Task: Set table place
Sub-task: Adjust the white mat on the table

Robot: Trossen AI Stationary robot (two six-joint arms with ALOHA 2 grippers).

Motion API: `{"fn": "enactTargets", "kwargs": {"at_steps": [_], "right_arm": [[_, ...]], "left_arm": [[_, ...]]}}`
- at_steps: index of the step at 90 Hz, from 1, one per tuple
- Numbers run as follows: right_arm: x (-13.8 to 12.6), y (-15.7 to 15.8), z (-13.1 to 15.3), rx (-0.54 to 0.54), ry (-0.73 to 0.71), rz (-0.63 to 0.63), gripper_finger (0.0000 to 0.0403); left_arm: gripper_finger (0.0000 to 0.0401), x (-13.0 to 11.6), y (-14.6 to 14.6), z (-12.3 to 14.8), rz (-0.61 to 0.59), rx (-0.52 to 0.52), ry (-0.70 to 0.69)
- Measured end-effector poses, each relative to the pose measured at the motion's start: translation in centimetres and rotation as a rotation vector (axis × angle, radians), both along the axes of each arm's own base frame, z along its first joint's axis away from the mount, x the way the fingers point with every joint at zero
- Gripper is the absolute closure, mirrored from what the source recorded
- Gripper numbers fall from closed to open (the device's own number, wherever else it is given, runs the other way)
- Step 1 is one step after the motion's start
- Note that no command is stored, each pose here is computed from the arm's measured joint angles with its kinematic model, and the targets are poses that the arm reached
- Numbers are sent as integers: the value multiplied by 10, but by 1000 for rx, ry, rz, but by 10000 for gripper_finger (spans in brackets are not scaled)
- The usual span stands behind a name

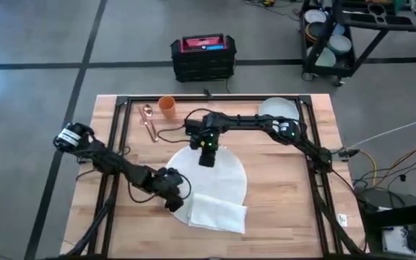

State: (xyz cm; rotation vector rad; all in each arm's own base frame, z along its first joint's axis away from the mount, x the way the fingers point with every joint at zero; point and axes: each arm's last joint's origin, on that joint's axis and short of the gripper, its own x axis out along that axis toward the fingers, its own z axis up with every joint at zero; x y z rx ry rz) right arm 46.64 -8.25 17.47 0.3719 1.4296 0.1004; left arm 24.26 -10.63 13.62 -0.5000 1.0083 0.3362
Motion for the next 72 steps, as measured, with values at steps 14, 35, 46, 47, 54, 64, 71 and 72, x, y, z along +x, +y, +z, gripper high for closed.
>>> {"fn": "enactTargets", "kwargs": {"at_steps": [14,35,46,47,54,64,71,72], "right_arm": [[6,4,-11,-7,-45,-27,403],[0,2,-27,-70,-16,-24,403],[-6,4,-32,-62,23,-15,403],[-6,4,-33,-58,28,-14,403],[-10,9,-37,-26,60,-20,403],[-13,21,-42,45,104,-45,403],[-12,30,-43,61,118,-55,403],[-12,31,-43,63,120,-59,403]], "left_arm": [[401,0,0,1,-6,16,-3],[401,0,-1,1,-12,17,-4],[401,-2,-1,1,-27,36,19],[401,-2,0,1,-29,40,24],[401,-6,2,0,-48,81,69],[401,-11,4,-1,-110,136,122],[401,-14,5,0,-157,167,148],[401,-14,6,0,-163,172,150]]}}
